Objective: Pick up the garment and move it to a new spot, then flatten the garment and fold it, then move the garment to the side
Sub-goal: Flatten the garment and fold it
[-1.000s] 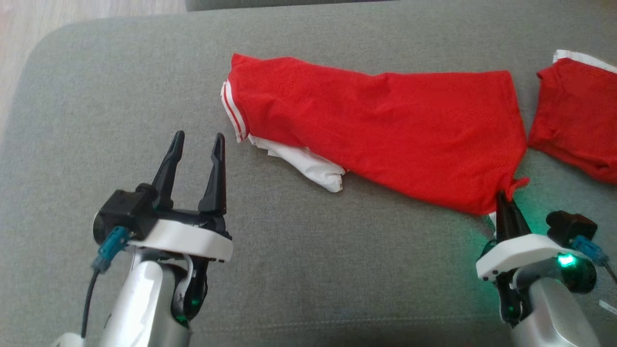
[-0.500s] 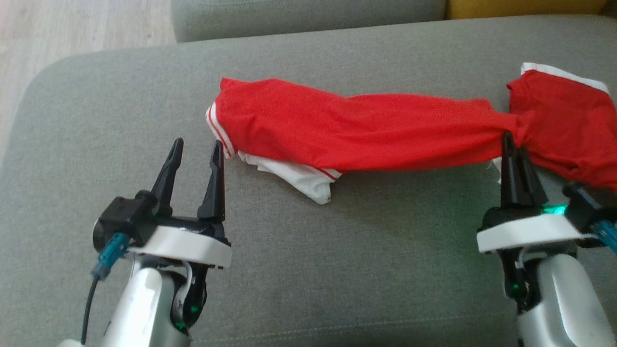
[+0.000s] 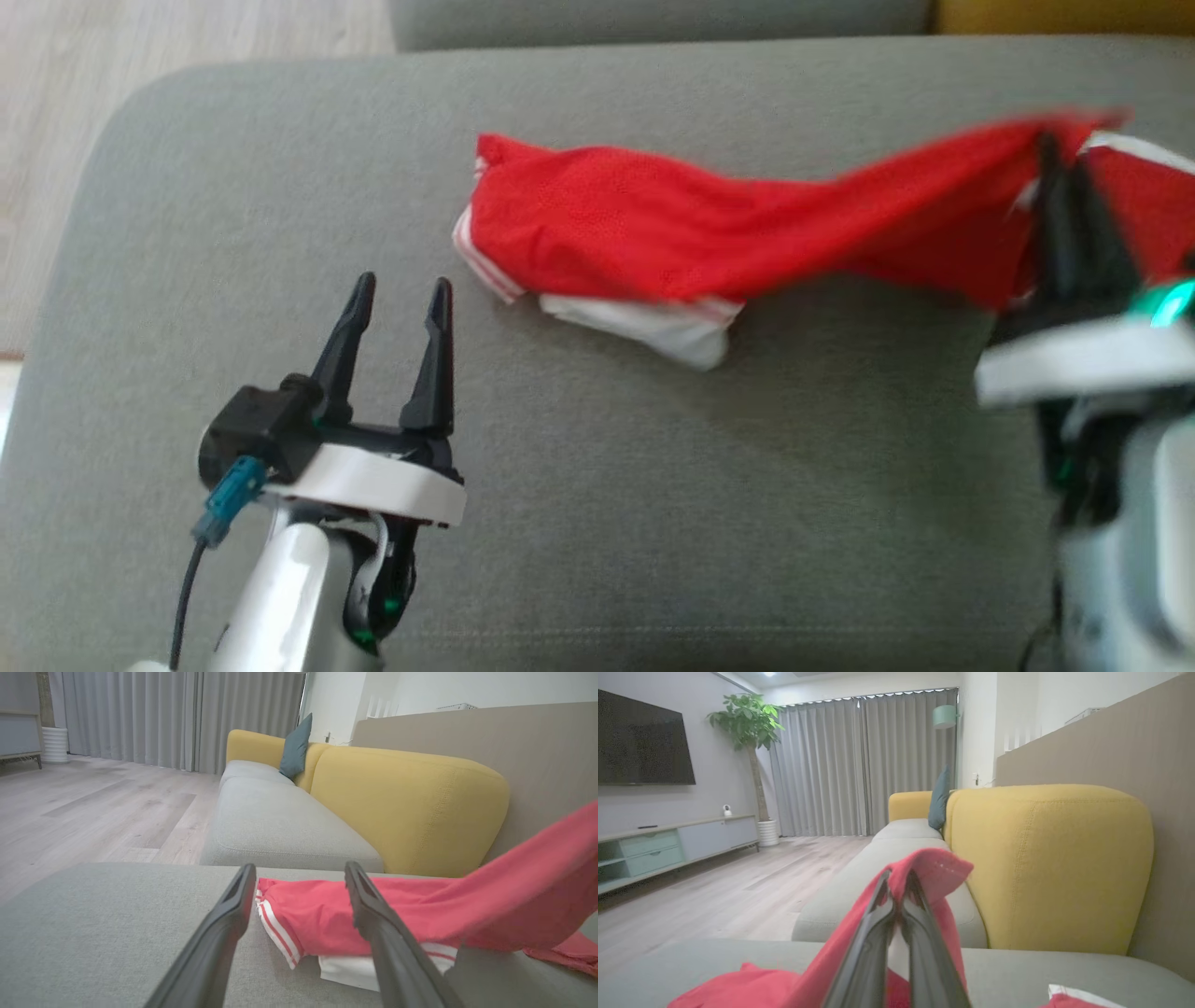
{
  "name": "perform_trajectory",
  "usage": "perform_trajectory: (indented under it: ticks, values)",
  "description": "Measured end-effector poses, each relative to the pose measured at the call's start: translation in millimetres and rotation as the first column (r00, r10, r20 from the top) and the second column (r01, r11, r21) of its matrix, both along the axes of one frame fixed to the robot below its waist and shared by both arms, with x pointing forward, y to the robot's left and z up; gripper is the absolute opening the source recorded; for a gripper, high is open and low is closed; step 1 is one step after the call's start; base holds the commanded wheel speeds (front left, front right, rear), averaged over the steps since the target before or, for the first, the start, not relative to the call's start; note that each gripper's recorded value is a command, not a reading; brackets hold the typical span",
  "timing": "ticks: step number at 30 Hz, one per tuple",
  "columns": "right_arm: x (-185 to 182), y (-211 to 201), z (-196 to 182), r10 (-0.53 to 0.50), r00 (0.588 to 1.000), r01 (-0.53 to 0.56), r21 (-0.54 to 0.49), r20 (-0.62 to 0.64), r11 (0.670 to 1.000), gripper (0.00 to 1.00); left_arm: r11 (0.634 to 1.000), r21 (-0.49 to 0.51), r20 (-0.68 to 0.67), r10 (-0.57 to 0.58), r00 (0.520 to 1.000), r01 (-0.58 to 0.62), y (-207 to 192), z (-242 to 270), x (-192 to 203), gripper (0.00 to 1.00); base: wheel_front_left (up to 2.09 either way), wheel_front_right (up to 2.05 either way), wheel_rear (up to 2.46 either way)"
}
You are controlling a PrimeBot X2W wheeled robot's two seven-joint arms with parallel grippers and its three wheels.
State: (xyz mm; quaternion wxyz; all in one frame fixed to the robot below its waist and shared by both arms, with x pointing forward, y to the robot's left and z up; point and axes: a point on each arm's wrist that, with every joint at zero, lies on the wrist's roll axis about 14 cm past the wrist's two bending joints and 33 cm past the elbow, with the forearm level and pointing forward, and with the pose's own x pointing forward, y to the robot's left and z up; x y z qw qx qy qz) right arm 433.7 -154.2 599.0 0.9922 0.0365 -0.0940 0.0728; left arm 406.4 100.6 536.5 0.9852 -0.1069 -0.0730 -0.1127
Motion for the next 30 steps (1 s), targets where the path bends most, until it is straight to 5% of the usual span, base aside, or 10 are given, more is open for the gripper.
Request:
perform_trajectory:
  ticks: [9, 16, 17, 18, 25, 30]
  values:
    - [119, 18, 27, 0.009, 0.999, -0.015, -0.142, -0.046, 0.990, 0.00, 0.998, -0.010, -0.047, 0.063, 0.997, -0.064, 24, -14, 7, 1.00, 0.00, 0.00, 0.00]
    - [201, 13, -16, -0.047, 0.976, -0.003, -0.226, -0.214, 0.974, 0.00, 0.991, -0.005, -0.095, 0.133, 0.987, -0.134, 48, -28, 6, 1.00, 0.00, 0.00, 0.00]
    - [208, 13, -25, -0.055, 0.969, 0.000, -0.227, -0.240, 0.974, 0.42, 0.989, -0.004, -0.104, 0.146, 0.984, -0.147, 52, -31, 5, 1.00, 0.00, 0.00, 0.00]
    - [214, 11, -36, -0.069, 0.961, 0.002, -0.244, -0.267, 0.970, 1.00, 0.988, 0.000, -0.112, 0.156, 0.981, -0.157, 55, -33, 5, 1.00, 0.00, 0.00, 0.00]
    - [223, 9, -104, -0.095, 0.915, -0.020, -0.280, -0.391, 0.960, 1.00, 0.982, 0.015, -0.132, 0.190, 0.973, -0.190, 64, -40, 12, 1.00, 0.00, 0.00, 0.00]
    - [215, -1, -101, -0.099, 0.929, -0.002, -0.272, -0.358, 0.962, 1.00, 0.986, 0.010, -0.120, 0.165, 0.979, -0.165, 56, -39, 19, 1.00, 0.00, 0.00, 0.00]
